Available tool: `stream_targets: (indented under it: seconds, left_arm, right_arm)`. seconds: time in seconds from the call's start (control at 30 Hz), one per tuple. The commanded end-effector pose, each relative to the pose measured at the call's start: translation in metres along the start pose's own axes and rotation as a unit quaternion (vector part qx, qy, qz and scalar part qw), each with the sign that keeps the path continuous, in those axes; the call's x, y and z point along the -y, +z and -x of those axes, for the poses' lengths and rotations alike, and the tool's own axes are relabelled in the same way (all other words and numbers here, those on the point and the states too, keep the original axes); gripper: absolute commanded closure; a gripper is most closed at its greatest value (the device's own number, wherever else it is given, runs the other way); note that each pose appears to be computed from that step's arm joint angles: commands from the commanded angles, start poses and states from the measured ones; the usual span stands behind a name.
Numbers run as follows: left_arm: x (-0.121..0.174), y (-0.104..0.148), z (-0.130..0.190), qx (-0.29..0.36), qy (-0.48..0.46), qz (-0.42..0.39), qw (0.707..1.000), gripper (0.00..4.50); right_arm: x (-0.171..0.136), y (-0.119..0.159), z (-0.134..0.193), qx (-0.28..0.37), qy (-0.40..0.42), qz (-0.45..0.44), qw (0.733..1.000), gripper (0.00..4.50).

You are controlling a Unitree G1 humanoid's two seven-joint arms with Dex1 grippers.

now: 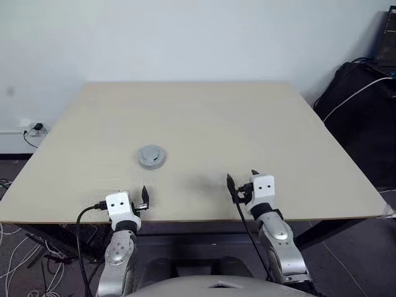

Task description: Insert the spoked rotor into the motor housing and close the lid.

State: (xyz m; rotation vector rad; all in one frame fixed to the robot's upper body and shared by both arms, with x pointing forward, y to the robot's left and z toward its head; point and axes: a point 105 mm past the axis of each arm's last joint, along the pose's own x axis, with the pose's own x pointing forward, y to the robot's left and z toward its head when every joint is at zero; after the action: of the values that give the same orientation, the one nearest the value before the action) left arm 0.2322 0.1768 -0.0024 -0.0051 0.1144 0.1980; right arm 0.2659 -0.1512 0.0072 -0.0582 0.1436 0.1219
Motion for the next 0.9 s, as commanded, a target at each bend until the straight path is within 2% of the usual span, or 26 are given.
stream_targets:
  seconds: [0.03, 0.23, 0.5, 0.9]
  left_arm:
    - [0.008, 0.022, 0.003, 0.090, -0.006, -0.032, 0.995, 0.03]
    - [0.018, 0.027, 0.005, 0.129, -0.039, -0.020, 0.991, 0.03]
    - [0.026, 0.021, 0.004, 0.114, -0.070, 0.010, 0.991, 0.03]
    - [0.026, 0.015, 0.005, 0.099, -0.065, 0.011, 0.993, 0.03]
  right_arm:
    - [0.008, 0.003, 0.005, 0.016, -0.022, 0.006, 1.000, 0.00]
    - [0.012, 0.000, 0.016, 0.021, -0.047, -0.018, 0.999, 0.00]
    - [0.011, 0.001, 0.015, 0.026, -0.048, -0.027, 0.998, 0.00]
    - [0.009, 0.000, 0.014, 0.023, -0.039, -0.029, 0.999, 0.00]
